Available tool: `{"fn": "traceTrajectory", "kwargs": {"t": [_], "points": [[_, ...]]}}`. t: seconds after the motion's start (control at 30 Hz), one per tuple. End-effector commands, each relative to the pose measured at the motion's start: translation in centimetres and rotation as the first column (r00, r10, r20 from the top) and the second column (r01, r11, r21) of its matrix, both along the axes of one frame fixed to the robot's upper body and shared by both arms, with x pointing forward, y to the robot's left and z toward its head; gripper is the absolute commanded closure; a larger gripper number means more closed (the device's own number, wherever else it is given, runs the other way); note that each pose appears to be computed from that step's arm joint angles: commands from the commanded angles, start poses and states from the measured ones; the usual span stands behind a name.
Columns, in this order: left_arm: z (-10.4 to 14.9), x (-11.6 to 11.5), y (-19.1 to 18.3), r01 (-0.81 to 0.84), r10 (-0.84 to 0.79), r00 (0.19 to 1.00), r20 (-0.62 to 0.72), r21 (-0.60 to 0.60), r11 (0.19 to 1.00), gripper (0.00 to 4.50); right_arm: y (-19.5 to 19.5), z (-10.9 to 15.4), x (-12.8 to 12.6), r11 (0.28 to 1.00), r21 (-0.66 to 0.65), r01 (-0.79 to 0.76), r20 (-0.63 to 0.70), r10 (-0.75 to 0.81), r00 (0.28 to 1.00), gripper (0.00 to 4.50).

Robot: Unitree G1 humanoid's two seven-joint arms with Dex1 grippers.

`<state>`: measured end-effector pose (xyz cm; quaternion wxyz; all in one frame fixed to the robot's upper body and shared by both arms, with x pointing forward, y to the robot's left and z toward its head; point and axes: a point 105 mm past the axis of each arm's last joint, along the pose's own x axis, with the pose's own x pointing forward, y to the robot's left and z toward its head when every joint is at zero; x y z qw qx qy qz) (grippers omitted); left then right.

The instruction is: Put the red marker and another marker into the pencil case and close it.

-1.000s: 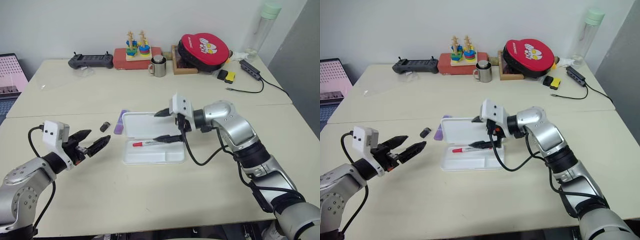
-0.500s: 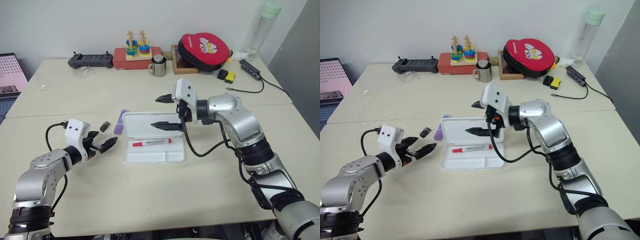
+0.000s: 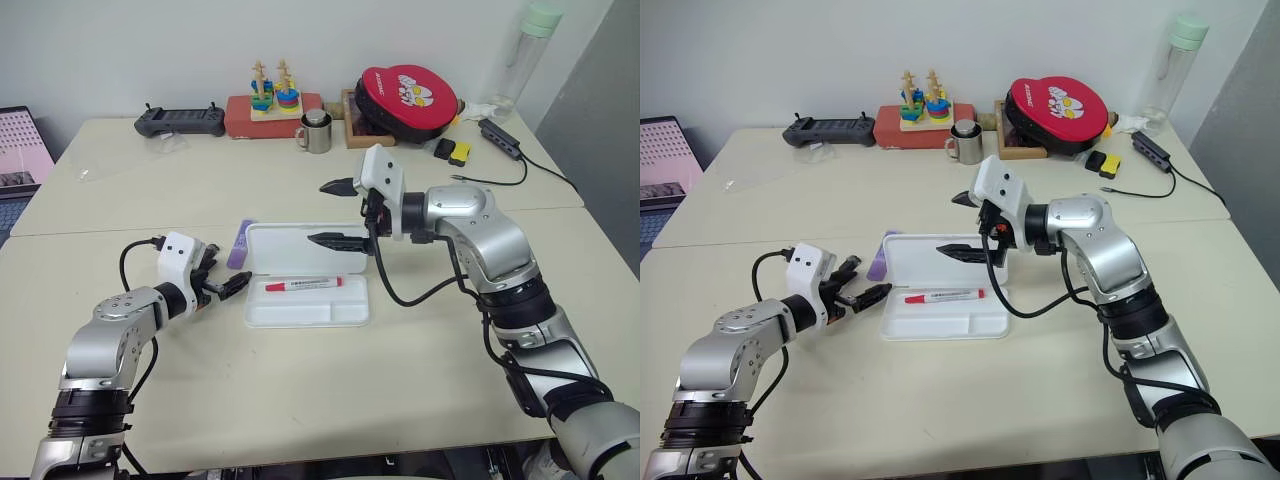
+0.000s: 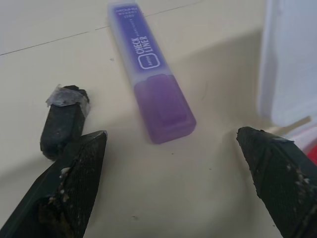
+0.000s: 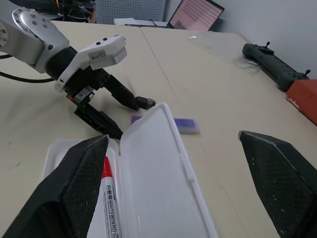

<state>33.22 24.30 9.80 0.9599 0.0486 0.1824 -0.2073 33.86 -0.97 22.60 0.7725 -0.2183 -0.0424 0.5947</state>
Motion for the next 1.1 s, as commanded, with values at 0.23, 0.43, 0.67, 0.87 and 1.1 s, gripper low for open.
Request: {"fn": "traceTrajectory", "kwargs": {"t": [0.23, 0.43, 0.67, 0.87, 1.1], "points": [[0.5, 0.9, 0.2, -0.014, 0.013, 0.999, 0.030, 0.026, 1.000, 0.00, -0.1, 2.3, -0.3, 0.999, 0.042, -0.009, 0.062, 0.006, 0.998, 0.08], [0.2, 2.3, -0.5, -0.009, 0.008, 1.000, 0.021, 0.024, 1.000, 0.00, 0.2, 2.9, -0.8, 0.997, 0.075, -0.033, 0.058, 0.028, 0.998, 0.08], [0.3, 3.3, -1.3, 0.009, -0.009, 1.000, 0.024, 0.019, 1.000, 0.17, 0.5, 3.8, -1.9, 0.988, 0.135, -0.071, 0.028, 0.068, 0.997, 0.03], [0.0, 3.3, -1.0, -0.009, 0.009, 1.000, 0.014, 0.024, 1.000, 1.44, 0.3, 4.0, -2.0, 0.987, 0.144, -0.066, 0.015, 0.064, 0.998, 0.00], [-0.3, 3.1, -0.5, -0.029, 0.029, 1.000, 0.002, 0.027, 0.999, 2.78, 0.3, 4.0, -1.8, 0.988, 0.144, -0.061, 0.012, 0.060, 0.998, 0.00]]}}
